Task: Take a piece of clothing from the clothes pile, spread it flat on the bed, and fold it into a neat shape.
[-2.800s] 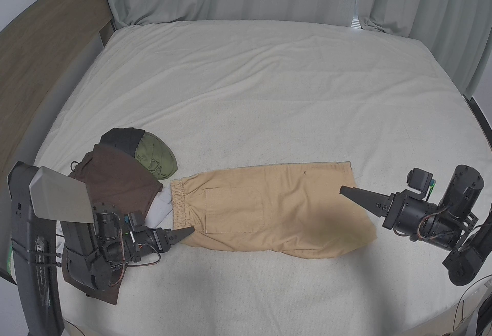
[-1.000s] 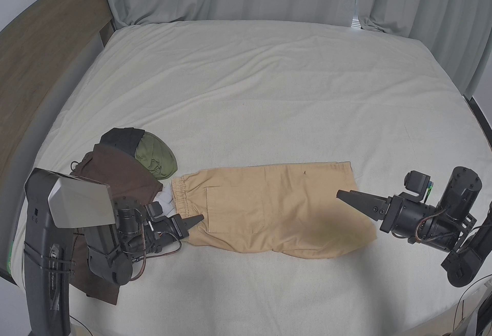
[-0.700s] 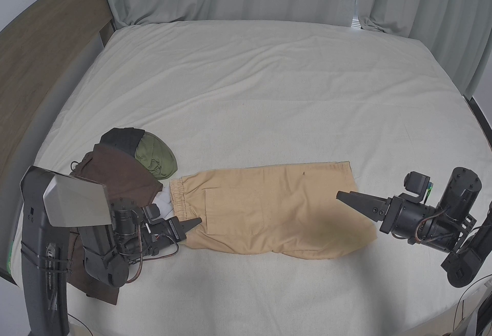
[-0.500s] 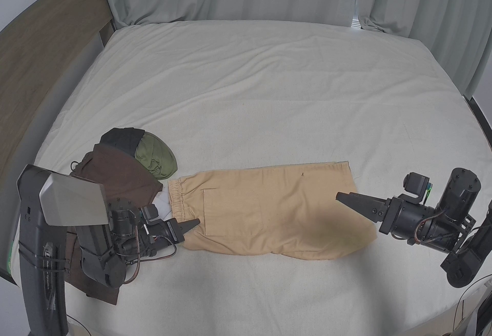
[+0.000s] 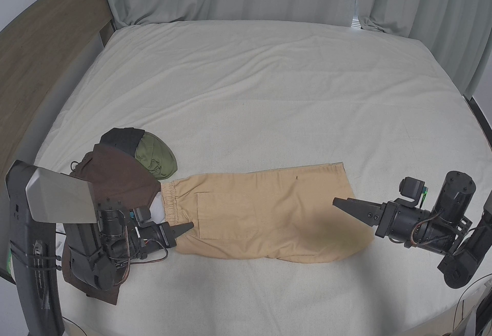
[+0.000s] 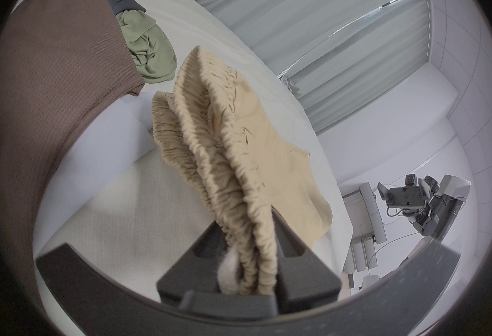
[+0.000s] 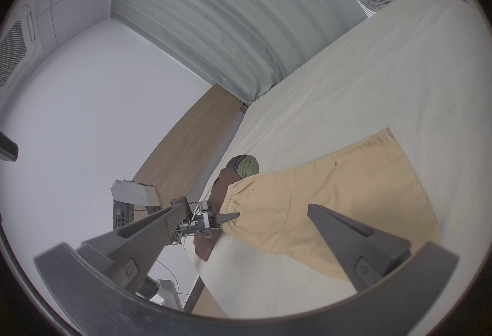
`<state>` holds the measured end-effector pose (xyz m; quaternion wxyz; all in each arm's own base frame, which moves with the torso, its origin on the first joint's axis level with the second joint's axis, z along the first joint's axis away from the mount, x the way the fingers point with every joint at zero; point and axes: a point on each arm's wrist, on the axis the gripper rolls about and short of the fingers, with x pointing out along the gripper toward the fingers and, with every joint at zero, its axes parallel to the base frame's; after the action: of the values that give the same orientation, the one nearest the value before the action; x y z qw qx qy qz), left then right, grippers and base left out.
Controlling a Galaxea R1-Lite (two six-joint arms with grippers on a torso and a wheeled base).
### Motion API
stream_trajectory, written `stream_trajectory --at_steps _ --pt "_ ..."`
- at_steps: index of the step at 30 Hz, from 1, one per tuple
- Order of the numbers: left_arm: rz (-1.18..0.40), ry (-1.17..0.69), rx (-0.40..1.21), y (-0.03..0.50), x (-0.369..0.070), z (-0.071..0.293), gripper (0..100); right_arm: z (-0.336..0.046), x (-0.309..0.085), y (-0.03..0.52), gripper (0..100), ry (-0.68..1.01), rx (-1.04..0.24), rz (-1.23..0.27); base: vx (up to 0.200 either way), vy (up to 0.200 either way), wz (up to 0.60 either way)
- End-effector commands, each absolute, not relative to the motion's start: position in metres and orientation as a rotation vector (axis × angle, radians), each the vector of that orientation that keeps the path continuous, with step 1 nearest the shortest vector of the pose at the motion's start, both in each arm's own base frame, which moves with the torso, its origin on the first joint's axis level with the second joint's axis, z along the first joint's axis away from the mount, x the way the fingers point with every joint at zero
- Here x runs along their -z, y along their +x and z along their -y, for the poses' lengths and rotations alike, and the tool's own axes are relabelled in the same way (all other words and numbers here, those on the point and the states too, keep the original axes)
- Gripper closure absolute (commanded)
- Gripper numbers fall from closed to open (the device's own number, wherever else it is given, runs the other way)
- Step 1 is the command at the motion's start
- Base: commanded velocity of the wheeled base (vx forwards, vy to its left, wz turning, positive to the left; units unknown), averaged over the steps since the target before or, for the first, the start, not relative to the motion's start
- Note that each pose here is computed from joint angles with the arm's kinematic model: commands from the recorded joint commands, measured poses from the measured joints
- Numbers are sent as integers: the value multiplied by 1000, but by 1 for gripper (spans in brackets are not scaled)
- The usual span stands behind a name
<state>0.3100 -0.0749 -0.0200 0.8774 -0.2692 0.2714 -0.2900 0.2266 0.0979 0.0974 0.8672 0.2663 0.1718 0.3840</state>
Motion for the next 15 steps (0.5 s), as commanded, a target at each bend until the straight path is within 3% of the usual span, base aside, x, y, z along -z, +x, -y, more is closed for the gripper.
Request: stream_trajectory --at_steps 1,15 --pt "-548 -559 609 308 12 74 100 -99 -91 228 0 559 -796 -388 0 0 0" --pt "-536 -467 609 302 14 66 100 -105 -76 229 0 519 -798 -438 0 0 0"
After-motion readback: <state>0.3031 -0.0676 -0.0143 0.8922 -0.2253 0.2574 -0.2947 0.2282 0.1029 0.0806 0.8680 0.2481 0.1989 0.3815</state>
